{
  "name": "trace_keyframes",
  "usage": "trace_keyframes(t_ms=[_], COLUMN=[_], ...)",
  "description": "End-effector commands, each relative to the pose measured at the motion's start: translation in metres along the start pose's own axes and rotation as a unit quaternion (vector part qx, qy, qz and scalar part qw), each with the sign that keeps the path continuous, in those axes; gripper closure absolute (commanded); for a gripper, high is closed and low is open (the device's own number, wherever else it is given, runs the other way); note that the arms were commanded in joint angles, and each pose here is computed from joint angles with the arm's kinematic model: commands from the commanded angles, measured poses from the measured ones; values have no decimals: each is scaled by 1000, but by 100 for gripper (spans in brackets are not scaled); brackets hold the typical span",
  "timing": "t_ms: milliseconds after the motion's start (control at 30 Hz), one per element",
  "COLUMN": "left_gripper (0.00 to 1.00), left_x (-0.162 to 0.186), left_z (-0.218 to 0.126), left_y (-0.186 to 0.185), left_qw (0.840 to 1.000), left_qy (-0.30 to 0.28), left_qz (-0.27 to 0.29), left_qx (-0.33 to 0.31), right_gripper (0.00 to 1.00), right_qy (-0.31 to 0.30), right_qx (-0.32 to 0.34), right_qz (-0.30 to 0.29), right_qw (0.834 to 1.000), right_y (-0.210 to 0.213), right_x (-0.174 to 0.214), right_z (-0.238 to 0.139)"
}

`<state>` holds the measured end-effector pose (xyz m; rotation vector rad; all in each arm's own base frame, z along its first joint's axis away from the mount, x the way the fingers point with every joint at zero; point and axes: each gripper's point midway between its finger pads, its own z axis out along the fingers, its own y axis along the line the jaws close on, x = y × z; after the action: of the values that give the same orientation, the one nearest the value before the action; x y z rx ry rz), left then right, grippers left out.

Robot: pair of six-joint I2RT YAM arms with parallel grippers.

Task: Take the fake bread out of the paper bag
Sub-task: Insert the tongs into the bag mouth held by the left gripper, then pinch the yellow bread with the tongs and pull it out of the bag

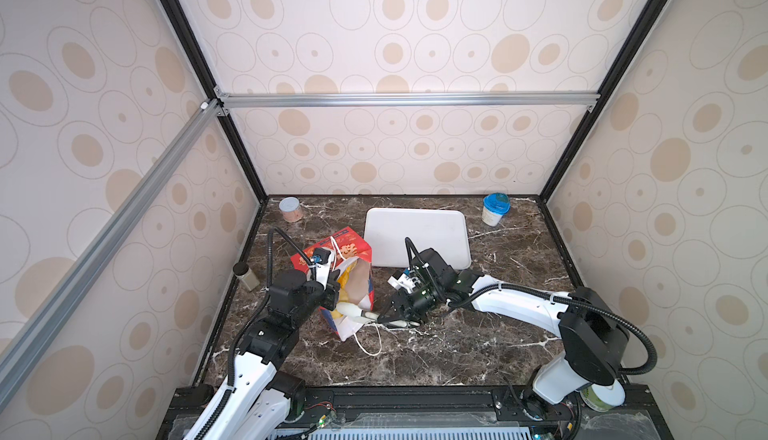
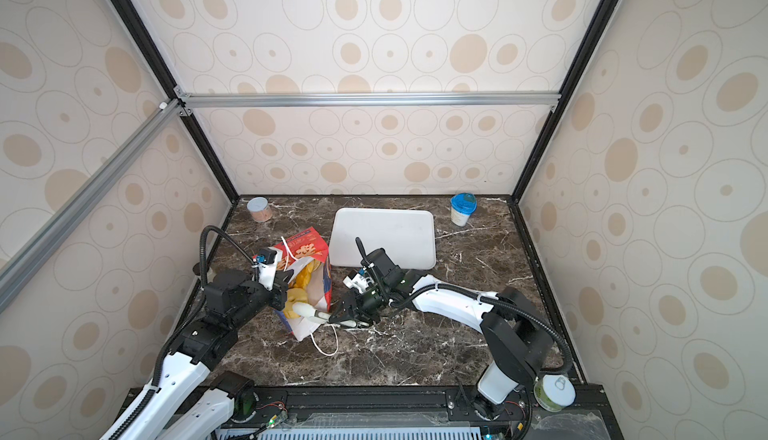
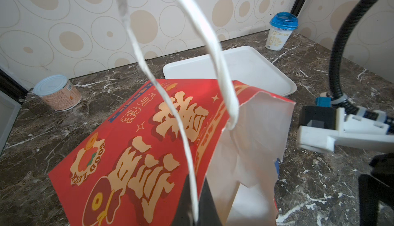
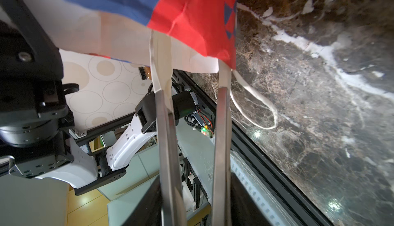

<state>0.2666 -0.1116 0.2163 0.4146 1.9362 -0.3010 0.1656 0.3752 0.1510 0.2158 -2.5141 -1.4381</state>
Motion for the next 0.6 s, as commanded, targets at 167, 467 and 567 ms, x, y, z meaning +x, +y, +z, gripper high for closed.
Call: trace_keyframes(t_ms=[167, 467, 567], left_gripper=[100, 100, 100], left_x=[-18, -18, -18], left_z=[-6, -8, -9], left_y=[-8, -12, -11], left_qw=[999, 999, 999], left_qy=[-34, -33, -33], left_qz=[-7, -2, -5], left_qx=[3, -1, -5], right_gripper=[50, 61, 70], right_qy=[9, 39, 39], right_qx=[-21, -18, -18], right_qz=[3, 14, 14], right_qw=[1000, 999, 999], right_y=[-7, -19, -21], right_x=[-17, -25, -24], right_z=[3, 15, 15])
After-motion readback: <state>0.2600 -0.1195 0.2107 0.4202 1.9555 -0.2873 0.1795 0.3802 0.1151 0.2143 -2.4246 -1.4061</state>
